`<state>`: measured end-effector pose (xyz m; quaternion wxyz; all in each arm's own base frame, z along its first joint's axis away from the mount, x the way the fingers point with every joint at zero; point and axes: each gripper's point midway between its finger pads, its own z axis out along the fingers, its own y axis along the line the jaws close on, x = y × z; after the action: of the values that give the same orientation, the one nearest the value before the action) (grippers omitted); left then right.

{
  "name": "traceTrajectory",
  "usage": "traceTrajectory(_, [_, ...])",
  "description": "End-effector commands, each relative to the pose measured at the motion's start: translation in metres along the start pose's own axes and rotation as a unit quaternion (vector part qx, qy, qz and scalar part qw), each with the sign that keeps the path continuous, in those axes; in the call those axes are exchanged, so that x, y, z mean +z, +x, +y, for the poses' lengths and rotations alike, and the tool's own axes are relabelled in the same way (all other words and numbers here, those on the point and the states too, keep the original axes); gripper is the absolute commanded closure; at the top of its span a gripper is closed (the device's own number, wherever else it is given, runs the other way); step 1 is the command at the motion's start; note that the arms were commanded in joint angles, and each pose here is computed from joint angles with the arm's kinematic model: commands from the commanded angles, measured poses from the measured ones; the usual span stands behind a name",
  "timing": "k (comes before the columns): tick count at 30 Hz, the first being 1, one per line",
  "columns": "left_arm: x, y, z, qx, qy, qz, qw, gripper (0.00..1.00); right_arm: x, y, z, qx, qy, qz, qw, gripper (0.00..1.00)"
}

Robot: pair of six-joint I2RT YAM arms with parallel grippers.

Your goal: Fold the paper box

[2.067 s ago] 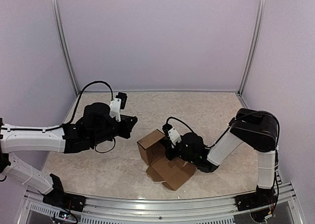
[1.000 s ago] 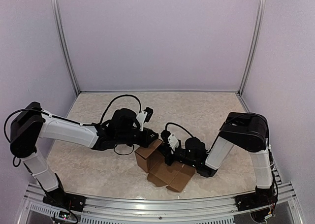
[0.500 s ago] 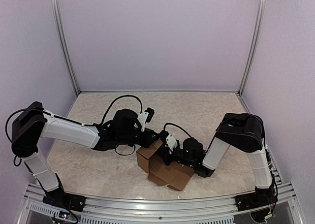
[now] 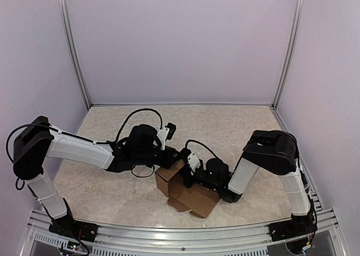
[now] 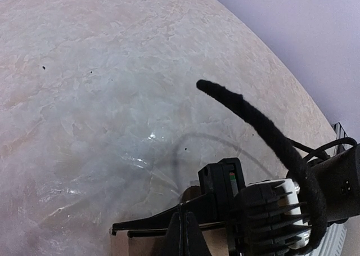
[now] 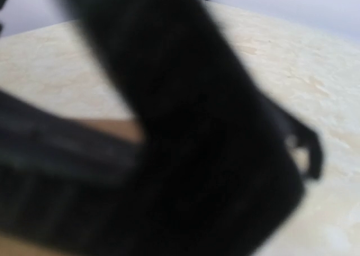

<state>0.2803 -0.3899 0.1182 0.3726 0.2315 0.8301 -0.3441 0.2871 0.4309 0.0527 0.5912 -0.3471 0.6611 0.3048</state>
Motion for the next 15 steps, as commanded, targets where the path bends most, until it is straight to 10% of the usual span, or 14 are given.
traceTrajectory(1, [0.002, 0.035, 0.013, -0.012, -0.02, 0.053, 0.998, 1.0, 0.002, -0.013, -0.001, 0.006, 0.008, -0.039, 0.999, 1.0])
traceTrajectory(11, [-0.01, 0.027, 0.018, -0.023, -0.034, 0.035, 0.999, 0.99, -0.005, -0.013, 0.0, 0.013, 0.005, -0.041, 0.999, 1.0])
traceTrajectory(15, [-0.028, 0.005, 0.021, -0.017, -0.057, 0.0, 0.998, 0.74, -0.007, -0.011, 0.002, 0.015, -0.001, -0.038, 0.999, 1.0])
